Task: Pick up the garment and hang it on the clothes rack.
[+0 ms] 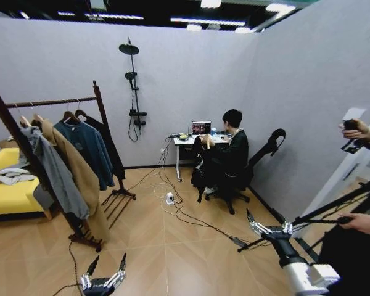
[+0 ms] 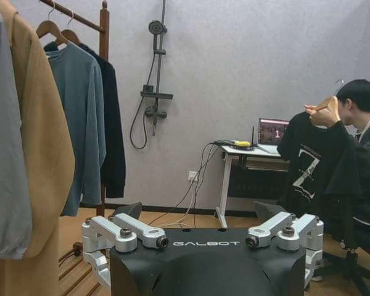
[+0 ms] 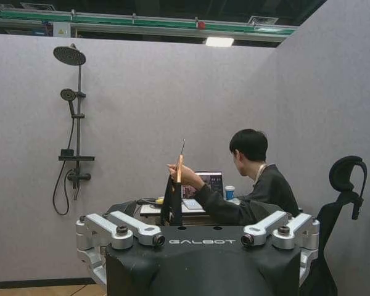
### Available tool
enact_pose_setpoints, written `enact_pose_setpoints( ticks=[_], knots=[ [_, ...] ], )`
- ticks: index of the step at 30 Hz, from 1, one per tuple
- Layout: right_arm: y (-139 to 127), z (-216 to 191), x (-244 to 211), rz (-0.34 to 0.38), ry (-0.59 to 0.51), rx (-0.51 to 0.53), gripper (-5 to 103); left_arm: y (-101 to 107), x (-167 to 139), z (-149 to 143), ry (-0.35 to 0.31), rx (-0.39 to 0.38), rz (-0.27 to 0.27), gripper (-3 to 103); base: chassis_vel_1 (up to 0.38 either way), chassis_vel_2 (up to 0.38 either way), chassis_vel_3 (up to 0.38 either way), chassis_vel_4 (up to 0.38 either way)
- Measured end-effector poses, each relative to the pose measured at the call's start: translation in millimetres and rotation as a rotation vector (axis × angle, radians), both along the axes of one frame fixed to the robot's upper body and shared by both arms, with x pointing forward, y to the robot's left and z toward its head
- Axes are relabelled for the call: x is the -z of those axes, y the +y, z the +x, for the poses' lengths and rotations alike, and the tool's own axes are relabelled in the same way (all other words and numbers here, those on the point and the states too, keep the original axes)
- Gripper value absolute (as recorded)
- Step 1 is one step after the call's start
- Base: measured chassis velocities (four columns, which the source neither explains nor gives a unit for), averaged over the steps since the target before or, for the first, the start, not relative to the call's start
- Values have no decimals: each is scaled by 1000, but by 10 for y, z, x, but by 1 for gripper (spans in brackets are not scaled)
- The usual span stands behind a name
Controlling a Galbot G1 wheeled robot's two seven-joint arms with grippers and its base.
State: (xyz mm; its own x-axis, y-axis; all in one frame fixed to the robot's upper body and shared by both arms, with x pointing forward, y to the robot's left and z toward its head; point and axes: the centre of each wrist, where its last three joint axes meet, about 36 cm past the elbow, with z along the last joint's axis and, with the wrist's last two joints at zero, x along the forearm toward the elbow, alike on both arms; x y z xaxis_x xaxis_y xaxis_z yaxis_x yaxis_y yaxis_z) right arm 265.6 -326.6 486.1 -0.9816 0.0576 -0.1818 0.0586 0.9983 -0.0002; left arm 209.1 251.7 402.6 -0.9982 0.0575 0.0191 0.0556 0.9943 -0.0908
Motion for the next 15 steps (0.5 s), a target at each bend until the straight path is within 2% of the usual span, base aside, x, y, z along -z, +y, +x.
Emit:
enact_pose_setpoints(
  ticks=[6, 10, 15],
  knots=[
    [16, -6, -4, -8, -23, 4, 100, 0, 0, 0, 0, 0, 0, 100, -229, 210, 223, -209],
    [31, 7, -9, -59, -75, 37, 100, 0, 0, 0, 0, 0, 0, 100, -181, 204, 219, -193],
    [5, 9, -26, -55, -91, 52, 100, 0, 0, 0, 0, 0, 0, 100, -87, 54, 75, -52]
  ],
)
